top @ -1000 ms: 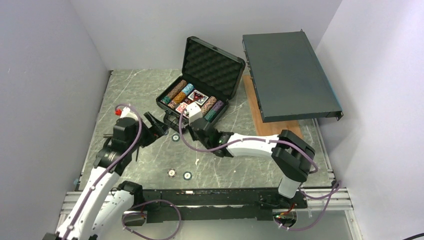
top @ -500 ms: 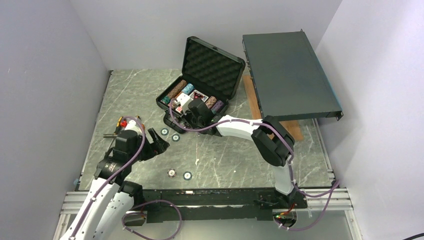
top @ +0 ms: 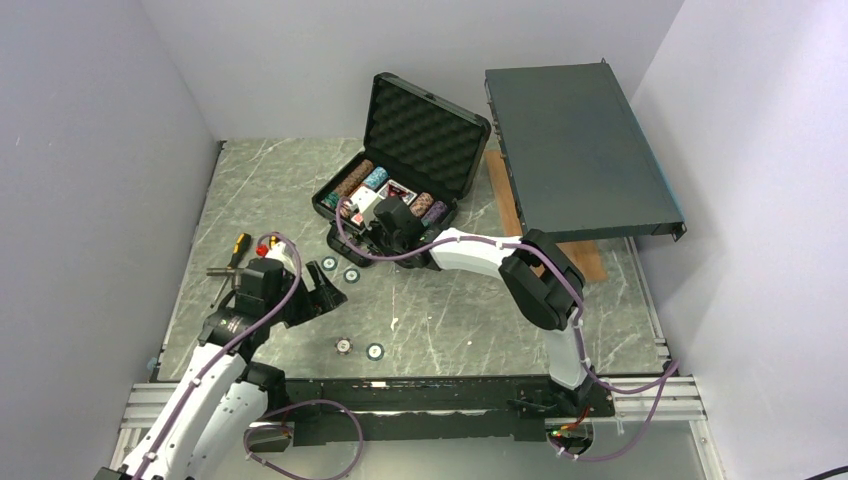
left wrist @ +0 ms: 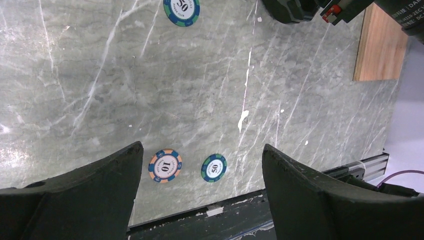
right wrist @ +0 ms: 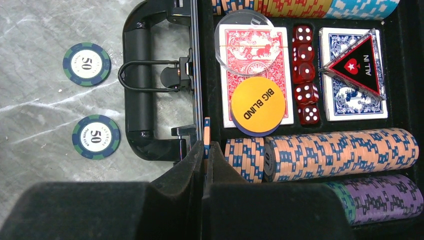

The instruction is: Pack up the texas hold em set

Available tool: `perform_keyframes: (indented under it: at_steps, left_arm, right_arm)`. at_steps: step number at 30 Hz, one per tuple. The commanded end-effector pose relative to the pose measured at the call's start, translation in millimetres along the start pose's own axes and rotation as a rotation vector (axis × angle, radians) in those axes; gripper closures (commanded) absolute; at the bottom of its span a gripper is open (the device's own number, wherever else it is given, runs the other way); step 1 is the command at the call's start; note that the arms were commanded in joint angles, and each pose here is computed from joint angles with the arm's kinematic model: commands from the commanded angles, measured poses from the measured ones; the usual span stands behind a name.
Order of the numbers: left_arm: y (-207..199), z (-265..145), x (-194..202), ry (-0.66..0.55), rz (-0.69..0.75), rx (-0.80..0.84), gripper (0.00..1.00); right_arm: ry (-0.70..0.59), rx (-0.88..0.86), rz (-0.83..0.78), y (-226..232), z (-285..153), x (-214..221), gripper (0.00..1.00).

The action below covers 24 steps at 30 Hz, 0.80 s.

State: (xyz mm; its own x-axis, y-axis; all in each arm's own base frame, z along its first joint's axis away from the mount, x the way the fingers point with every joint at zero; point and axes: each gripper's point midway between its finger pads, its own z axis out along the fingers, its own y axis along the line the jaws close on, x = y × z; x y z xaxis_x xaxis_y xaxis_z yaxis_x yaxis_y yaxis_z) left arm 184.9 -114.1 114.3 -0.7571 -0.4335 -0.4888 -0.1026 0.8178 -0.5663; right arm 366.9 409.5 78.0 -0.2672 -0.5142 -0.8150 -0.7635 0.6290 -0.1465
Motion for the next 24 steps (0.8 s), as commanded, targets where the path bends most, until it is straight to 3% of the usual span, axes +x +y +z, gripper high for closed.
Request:
perform_keyframes:
  at_steps: [1,24]
  left_arm:
    - [-7.3,1.9,-6.4,-0.015,0.03,0.034,0.11]
    - [-8.0,10.6,-3.0,0.025,0.007,0.031,0.12]
  right_arm:
    - [0.018,0.057,-0.028,-12.2,-5.1,5.2,1.0]
    - [-0.003,0.155,0.011,-43.4,-18.9,5.8,1.0]
